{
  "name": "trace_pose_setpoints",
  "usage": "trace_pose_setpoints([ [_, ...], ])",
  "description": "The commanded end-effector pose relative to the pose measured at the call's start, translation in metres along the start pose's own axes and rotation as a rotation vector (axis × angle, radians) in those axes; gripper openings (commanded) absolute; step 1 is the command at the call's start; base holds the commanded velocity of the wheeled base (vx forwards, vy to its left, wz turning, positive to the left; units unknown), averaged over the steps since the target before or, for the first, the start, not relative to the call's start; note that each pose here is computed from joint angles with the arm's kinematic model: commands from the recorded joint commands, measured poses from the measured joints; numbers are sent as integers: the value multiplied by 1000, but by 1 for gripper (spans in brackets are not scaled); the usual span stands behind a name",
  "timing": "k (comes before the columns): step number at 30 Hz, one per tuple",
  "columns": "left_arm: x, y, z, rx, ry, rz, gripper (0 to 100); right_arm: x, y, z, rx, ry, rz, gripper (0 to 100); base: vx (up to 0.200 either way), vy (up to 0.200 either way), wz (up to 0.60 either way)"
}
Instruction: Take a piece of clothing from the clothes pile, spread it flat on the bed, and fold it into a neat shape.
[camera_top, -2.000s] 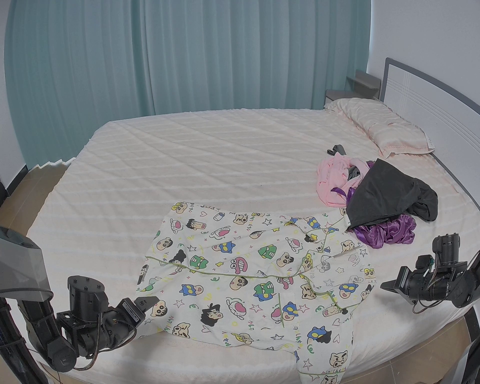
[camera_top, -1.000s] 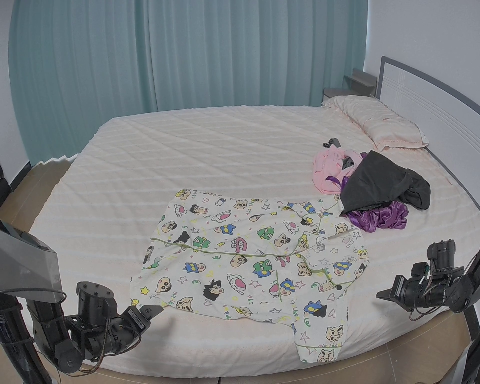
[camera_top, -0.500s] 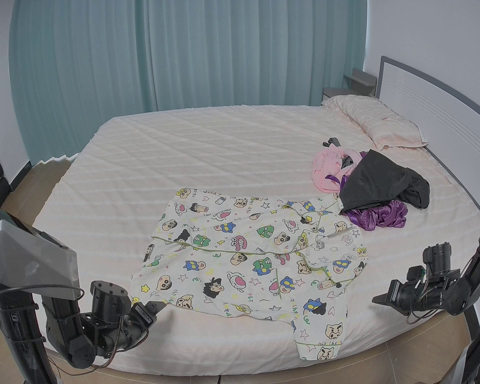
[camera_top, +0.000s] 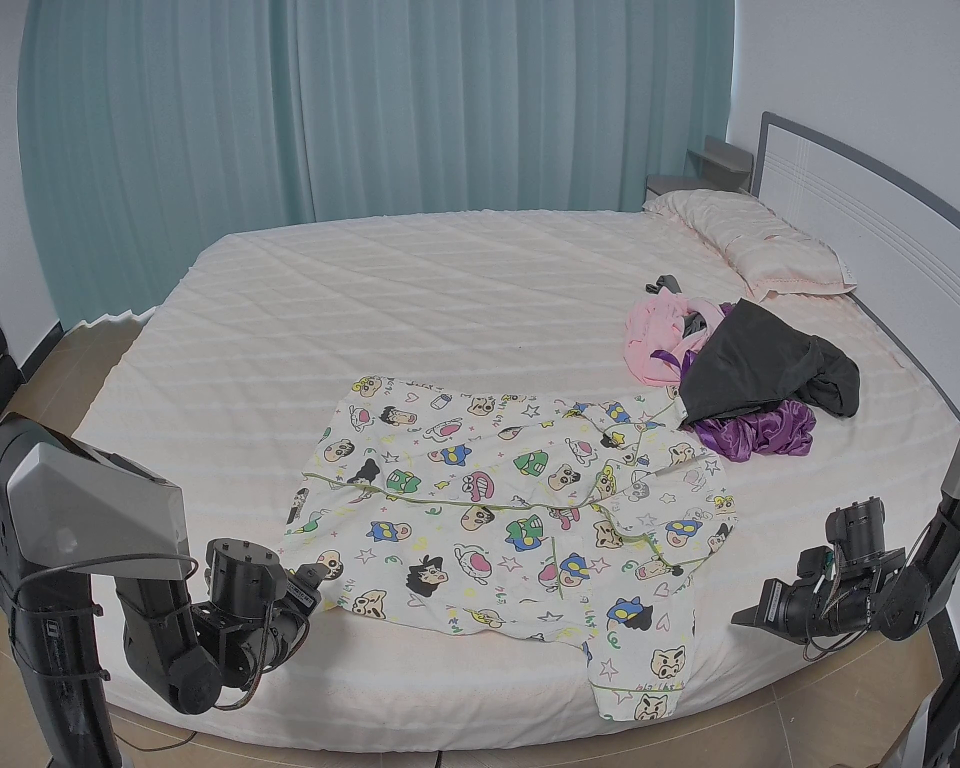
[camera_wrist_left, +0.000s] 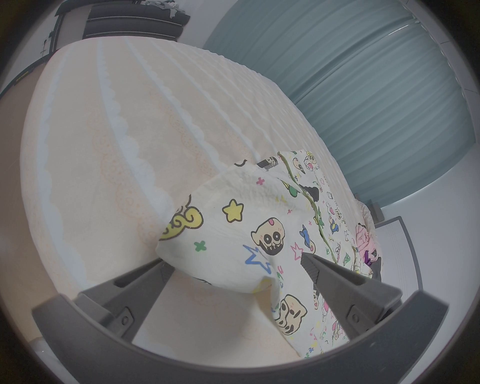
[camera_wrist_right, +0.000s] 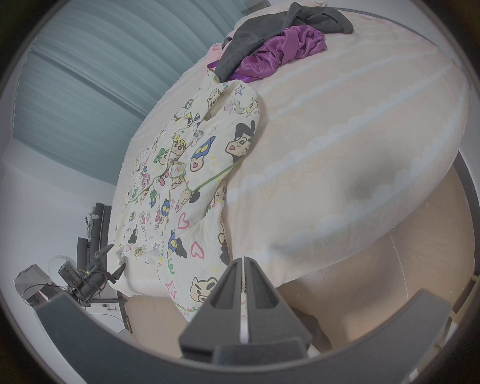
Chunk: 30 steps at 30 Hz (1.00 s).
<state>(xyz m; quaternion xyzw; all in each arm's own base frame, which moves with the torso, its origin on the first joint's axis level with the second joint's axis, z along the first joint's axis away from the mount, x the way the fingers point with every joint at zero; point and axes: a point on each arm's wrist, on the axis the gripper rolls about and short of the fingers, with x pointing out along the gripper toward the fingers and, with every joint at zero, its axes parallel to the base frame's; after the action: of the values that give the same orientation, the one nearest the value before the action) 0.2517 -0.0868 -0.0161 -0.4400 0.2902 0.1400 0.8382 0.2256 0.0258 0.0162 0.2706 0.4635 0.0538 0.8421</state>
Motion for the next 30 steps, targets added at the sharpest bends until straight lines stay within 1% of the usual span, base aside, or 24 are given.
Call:
trace_pose_setpoints([
  [1, 3, 0, 1, -5, -7, 5, 100, 2, 0, -3, -3, 16, -2, 0, 0, 0, 0],
  [5, 5, 1, 7, -20, -36, 11, 100, 4, 0, -5, -7, 31, -3, 0, 0, 0, 0],
  [6, 5, 1, 7, -21, -39, 12, 0, 6, 1, -7, -11, 43, -4, 0, 0, 0, 0],
  [10, 5, 1, 6, -19, -37, 14, 0, 12, 3, -14, -36, 78, -6, 0, 0, 0, 0],
  [12, 5, 1, 6, -18, -37, 14, 0, 19, 5, -18, -81, 98, 0, 0, 0, 0, 0],
  [15, 5, 2, 7, -20, -41, 18, 0, 31, 6, -21, -104, 109, 8, 0, 0, 0, 0],
  [19, 3, 1, 9, -19, -83, 25, 0, 44, 7, -20, -123, 72, 34, 0, 0, 0, 0],
  [20, 4, 0, 10, -15, -109, 31, 0, 51, 7, -19, -133, 43, 51, 0, 0, 0, 0],
  [22, 4, -1, 10, -12, -132, 35, 0, 55, 8, -16, -141, 4, 71, 0, 0, 0, 0],
  [24, 3, -1, 11, 3, -139, 38, 0, 55, 9, -14, -142, -21, 71, 0, 0, 0, 0],
  [29, 3, -1, 11, 9, -145, 39, 0, 49, 15, -15, -163, -40, 88, 0, 0, 0, 0],
  [30, 3, -1, 11, 8, -146, 38, 0, 46, 16, -14, -164, -49, 97, 100, 0, 0, 0],
])
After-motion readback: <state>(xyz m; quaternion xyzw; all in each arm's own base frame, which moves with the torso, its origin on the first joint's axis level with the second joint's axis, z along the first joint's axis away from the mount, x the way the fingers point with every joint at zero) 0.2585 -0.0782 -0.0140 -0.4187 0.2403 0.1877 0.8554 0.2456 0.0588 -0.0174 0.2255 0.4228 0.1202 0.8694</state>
